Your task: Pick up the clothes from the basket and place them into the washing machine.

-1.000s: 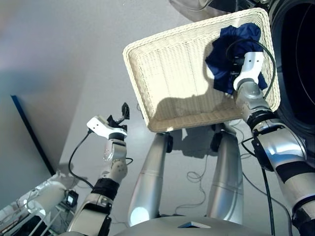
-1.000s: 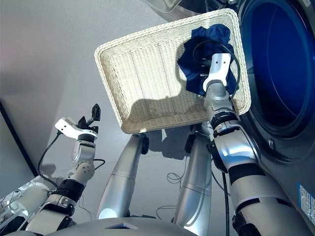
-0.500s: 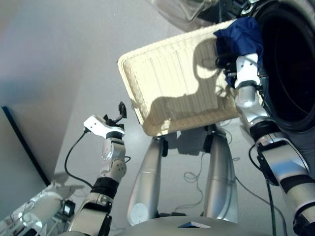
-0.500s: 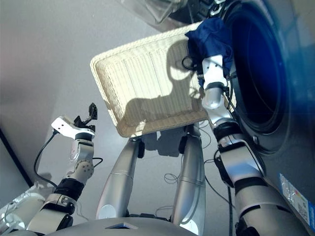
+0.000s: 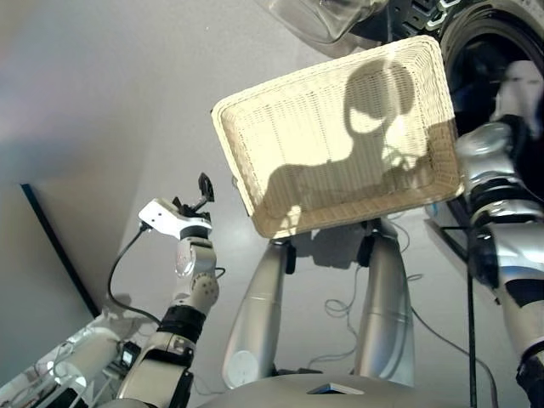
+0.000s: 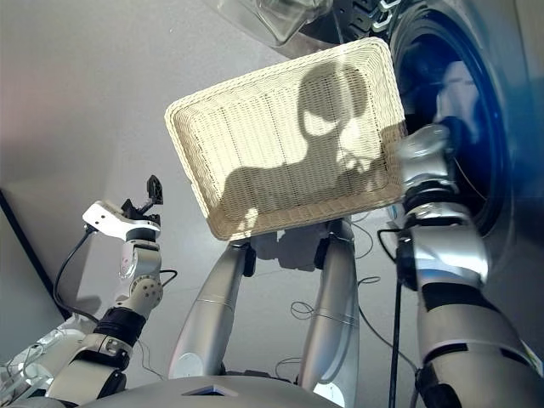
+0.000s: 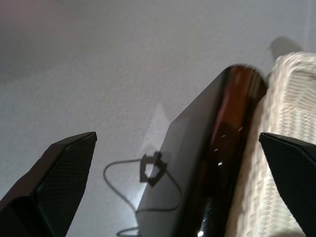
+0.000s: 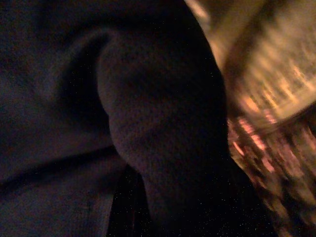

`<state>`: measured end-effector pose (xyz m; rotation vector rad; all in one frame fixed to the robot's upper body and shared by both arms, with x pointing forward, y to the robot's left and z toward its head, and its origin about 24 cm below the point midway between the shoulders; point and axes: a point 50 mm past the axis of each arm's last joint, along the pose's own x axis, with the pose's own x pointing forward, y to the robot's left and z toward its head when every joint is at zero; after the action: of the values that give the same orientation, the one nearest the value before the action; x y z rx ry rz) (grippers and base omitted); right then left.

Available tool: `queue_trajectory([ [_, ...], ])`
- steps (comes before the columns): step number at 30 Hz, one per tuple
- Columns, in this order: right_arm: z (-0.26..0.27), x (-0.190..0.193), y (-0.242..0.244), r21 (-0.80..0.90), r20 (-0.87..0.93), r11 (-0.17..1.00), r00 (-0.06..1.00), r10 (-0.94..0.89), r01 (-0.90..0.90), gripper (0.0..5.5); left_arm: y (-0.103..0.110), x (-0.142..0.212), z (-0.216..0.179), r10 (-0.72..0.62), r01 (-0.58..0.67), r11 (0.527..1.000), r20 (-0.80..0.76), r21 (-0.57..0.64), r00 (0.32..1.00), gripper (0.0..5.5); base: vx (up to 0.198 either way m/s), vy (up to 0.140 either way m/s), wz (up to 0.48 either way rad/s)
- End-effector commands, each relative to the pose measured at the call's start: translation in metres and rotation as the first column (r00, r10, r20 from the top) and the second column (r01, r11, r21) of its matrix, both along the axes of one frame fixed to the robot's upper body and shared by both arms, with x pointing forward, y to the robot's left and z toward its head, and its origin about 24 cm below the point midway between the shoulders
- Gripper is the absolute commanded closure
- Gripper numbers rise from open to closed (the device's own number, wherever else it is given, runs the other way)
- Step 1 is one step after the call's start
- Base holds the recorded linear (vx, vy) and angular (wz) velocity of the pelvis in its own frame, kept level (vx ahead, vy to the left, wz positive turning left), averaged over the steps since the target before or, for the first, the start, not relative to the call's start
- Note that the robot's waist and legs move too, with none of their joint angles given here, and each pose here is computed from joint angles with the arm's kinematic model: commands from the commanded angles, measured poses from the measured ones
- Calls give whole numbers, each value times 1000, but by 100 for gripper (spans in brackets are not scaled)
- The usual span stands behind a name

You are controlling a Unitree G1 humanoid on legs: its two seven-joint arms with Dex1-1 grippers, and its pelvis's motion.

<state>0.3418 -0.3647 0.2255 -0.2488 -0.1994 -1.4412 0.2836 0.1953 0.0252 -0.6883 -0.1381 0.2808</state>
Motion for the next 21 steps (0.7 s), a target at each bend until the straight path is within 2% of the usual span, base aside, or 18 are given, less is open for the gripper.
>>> queue_trajectory([
  [1, 27, -22, -23, -10, 142, 992, 982, -126, 129, 550, 17, -22, -13, 46, -46, 999, -38, -1, 998, 0, 0, 0, 0],
  [4, 41, -24, -25, -18, 183, 992, 975, -123, 128, 550, 17, -24, -13, 39, -39, 999, -42, -2, 998, 0, 0, 0, 0],
  [5, 45, -16, -17, -46, 176, 997, 983, -51, 60, 550, 16, -24, -13, 34, -34, 999, -40, 8, 999, 0, 0, 0, 0],
  [6, 48, -13, -15, -68, 165, 998, 986, -1, 12, 32, 18, -23, -11, 40, -40, 999, -33, 10, 999, 0, 0, 0, 0],
  [7, 51, -7, -7, -96, 175, 994, 982, 67, -51, 0, 18, -21, -7, 33, -32, 999, -17, 18, 999, 0, 0, 0, 0],
  [9, 47, 5, 7, -118, 175, 971, 958, 229, -210, 0, 20, -20, -5, 37, -37, 999, -6, 33, 999, 0, 0, 0, 0],
  [11, 36, 17, 27, -125, 255, 897, 860, 442, -424, 0, 24, -20, -1, 43, -44, 999, 16, 29, 999, 0, 0, 0, 0],
  [13, 24, 15, 19, -85, 220, 909, 882, 417, -408, 0, 28, -21, -1, 43, -43, 998, 12, 43, 999, 0, 0, 0, 0],
  [14, 11, 26, 37, -67, 250, 833, 799, 546, -549, 0, 31, -21, 0, 45, -45, 998, 25, 36, 999, 0, 0, 0, 0],
  [17, -6, 36, 53, -42, 245, 704, 676, 695, -709, 0, 37, -21, 0, 41, -42, 998, 25, 43, 999, 0, 0, 0, 0],
  [18, -17, 37, 56, -19, 219, 666, 647, 730, -746, 0, 38, -21, -3, 39, -40, 998, 14, 45, 999, 0, 0, 0, 0],
  [19, -24, 42, 67, -32, 107, 606, 600, 793, -795, 0, 39, -21, -5, 28, -28, 998, 5, 54, 1000, 0, 0, 0, 0],
  [21, -33, 47, 80, -11, 81, 543, 541, 837, -839, 0, 39, -21, -9, 19, -19, 999, -5, 45, 1000, 0, 0, 0, 0],
])
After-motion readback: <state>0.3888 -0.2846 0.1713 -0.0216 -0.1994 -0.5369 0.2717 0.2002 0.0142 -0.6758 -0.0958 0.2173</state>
